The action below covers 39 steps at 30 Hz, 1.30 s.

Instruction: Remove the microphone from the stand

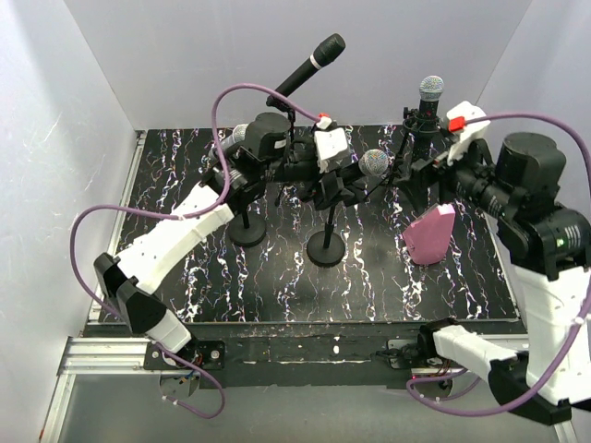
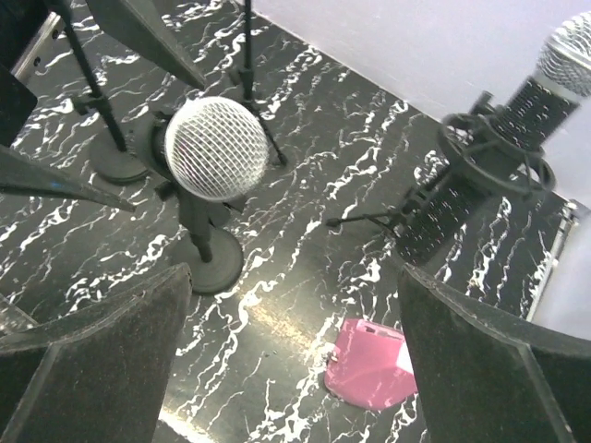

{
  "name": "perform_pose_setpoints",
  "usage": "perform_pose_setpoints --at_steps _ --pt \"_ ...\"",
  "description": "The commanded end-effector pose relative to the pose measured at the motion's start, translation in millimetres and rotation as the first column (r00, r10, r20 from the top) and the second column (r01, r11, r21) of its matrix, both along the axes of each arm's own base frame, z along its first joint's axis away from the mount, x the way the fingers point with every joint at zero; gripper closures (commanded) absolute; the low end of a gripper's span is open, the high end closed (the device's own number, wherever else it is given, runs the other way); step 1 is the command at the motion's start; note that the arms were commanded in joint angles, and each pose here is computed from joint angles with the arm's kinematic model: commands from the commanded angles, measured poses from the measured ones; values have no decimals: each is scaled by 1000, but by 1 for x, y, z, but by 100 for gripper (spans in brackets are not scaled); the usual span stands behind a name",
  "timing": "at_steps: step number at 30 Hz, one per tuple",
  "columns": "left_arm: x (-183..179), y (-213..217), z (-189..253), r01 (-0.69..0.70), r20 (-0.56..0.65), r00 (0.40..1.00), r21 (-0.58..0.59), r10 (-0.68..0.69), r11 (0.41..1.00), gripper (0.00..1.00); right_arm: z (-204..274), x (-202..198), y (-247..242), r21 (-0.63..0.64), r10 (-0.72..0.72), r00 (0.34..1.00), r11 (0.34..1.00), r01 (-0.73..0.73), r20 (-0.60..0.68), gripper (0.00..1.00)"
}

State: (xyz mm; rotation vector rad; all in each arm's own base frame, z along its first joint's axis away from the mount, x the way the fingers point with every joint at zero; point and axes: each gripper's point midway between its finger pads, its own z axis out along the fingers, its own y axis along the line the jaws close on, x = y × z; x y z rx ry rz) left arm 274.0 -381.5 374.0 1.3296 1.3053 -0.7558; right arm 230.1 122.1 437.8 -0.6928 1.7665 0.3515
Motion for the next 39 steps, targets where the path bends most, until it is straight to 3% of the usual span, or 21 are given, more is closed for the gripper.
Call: perform_pose_setpoints --at_steps 1,7,10,13,15,25,31,39 --pt "-6 -19 3 74 -61 995 -21 -75 997 2 18 3 -20 48 -87 986 996 81 142 2" --pt "-5 -38 3 128 -109 985 -42 -132 991 8 -38 -21 -18 63 -6 999 998 8 -33 2" --pt "-5 -46 4 143 -127 981 -54 -149 988 15 -65 -28 -8 101 71 986 993 -56 -153 2" --pt "-3 -50 11 141 -146 978 -75 -151 987 26 -88 -27 -3 83 138 971 989 -124 -195 2" --pt "-4 -50 18 140 -155 976 -92 -153 986 32 -97 -31 3 50 231 956 973 -225 -182 2" --pt "-23 -40 26 217 -162 960 -83 -228 973 64 -92 -15 31 95 414 910 906 -412 -1 2" --pt "-28 -34 14 296 -132 945 -42 -299 954 98 -101 12 45 83 494 864 861 -502 99 2" --pt "-44 -29 11 397 -129 909 -24 -397 917 100 -95 14 70 159 646 758 742 -651 90 2"
